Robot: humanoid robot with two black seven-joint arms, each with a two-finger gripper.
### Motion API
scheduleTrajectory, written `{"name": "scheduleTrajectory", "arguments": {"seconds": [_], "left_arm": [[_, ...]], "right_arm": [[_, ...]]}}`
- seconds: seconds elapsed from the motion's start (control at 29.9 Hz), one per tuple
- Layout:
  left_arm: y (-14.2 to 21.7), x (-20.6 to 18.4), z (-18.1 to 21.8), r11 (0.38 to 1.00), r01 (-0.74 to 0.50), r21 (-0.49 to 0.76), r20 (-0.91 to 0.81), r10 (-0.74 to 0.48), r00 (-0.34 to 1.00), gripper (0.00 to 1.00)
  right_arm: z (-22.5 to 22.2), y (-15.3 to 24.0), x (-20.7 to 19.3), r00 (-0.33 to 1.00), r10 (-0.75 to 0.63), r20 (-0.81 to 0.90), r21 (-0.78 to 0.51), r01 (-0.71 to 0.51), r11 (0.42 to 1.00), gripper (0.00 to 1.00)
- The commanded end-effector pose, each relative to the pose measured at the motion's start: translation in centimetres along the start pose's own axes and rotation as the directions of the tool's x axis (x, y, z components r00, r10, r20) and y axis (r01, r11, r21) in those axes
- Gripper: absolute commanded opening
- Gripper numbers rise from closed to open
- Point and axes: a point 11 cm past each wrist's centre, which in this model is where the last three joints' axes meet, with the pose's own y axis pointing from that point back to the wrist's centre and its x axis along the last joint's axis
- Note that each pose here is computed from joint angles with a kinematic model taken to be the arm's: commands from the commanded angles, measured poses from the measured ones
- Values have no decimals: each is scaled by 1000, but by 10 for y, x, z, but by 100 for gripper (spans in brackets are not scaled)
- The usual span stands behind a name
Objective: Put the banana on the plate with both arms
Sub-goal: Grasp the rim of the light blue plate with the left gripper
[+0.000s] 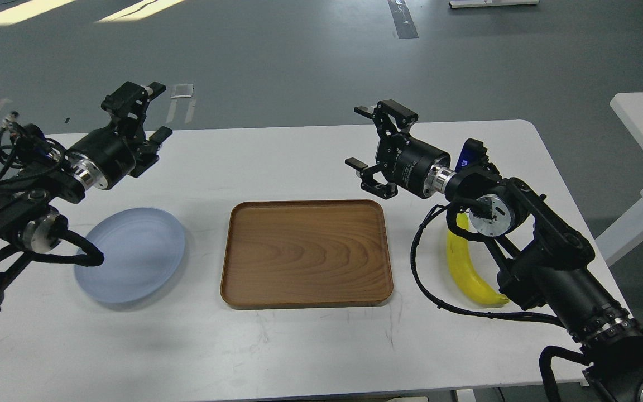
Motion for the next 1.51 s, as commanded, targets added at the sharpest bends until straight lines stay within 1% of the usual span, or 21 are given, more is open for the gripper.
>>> {"name": "scheduleTrajectory", "arguments": {"seconds": [0.0,0.03,0.07,0.17,0.2,0.27,0.33,0.37,0.5,0.57,0.87,1.0,1.1,1.24,1.4,1.44,1.47], "left_arm": [[35,8,-15,996,64,59,494,-85,865,98],[40,11,-20,995,69,79,525,-100,845,98],[52,18,-33,989,76,124,568,-134,812,98],[93,36,-74,960,73,271,620,-232,750,98],[93,36,-74,960,73,272,620,-233,750,98],[116,46,-100,933,47,357,644,-282,711,97],[132,55,-118,913,7,407,670,-304,677,97],[140,56,-127,903,-1,431,677,-322,661,97],[151,55,-135,894,-10,447,681,-333,652,97],[163,47,-148,881,-11,472,668,-350,656,97],[156,33,-161,879,-6,476,654,-350,670,97],[162,29,-166,872,-1,489,644,-361,674,96],[165,26,-170,867,5,498,636,-369,677,92],[172,20,-186,849,-4,529,625,-387,678,84],[172,12,-192,845,5,535,615,-393,684,79],[173,12,-193,843,6,537,613,-395,684,77],[174,11,-193,845,12,535,611,-397,685,72]], "right_arm": [[-7,5,7,1000,14,2,20,-14,1000,100],[-9,6,9,1000,17,0,23,-17,1000,100],[-12,7,8,1000,13,-3,32,-13,999,100],[-22,10,5,1000,2,-22,54,0,999,100],[-22,10,5,1000,2,-22,54,0,999,100],[-28,11,6,1000,4,-29,65,-3,998,100],[-35,13,8,1000,9,-23,89,-6,996,100],[-37,14,9,1000,12,-21,95,-10,995,100],[-39,15,10,1000,15,-20,101,-13,995,100],[-42,19,15,999,26,-23,106,-23,994,100],[-46,23,20,999,39,-29,111,-35,993,100],[-45,25,22,999,44,-28,109,-40,993,100],[-45,25,23,999,45,-29,109,-42,993,100],[-44,25,22,999,45,-30,108,-42,993,100],[-43,26,23,999,47,-28,107,-43,993,100],[-43,26,23,999,47,-28,107,-43,993,100],[-42,26,23,999,47,-28,104,-44,994,100]]}}
